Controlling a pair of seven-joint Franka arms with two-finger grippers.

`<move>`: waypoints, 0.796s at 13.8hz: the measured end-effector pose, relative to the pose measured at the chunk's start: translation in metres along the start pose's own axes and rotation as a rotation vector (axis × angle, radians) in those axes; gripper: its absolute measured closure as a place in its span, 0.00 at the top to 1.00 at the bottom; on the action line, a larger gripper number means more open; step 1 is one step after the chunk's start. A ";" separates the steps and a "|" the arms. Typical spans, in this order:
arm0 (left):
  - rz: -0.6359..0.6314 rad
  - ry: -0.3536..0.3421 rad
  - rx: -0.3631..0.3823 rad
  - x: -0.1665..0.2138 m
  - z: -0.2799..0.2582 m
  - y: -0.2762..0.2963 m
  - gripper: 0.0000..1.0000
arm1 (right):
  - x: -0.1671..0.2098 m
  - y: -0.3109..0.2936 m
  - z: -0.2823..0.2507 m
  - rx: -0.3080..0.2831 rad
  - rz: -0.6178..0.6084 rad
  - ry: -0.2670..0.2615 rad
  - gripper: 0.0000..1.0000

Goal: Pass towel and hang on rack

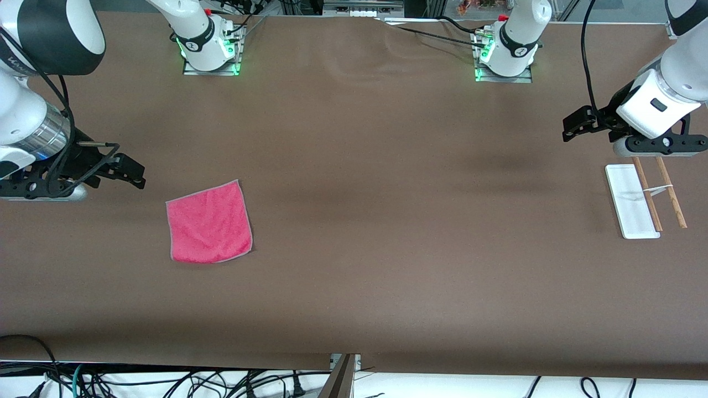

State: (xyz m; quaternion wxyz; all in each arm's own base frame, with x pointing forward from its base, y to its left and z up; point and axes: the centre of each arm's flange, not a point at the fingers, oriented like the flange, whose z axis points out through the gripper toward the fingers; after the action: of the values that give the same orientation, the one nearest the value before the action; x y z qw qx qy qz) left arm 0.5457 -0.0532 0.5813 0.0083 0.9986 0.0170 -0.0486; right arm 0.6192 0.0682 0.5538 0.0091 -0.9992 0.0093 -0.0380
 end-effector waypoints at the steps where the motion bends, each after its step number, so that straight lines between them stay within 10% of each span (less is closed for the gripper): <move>1: 0.000 0.000 0.000 0.000 0.000 0.000 1.00 | 0.000 0.000 0.000 0.000 0.001 -0.003 1.00; 11: 0.002 0.000 0.003 0.000 0.000 0.001 1.00 | -0.004 -0.001 -0.005 0.000 0.001 0.000 1.00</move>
State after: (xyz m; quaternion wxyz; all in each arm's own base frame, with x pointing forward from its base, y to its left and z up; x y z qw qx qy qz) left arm 0.5456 -0.0541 0.5813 0.0067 0.9987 0.0158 -0.0486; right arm 0.6153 0.0697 0.5582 0.0091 -0.9992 0.0098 -0.0380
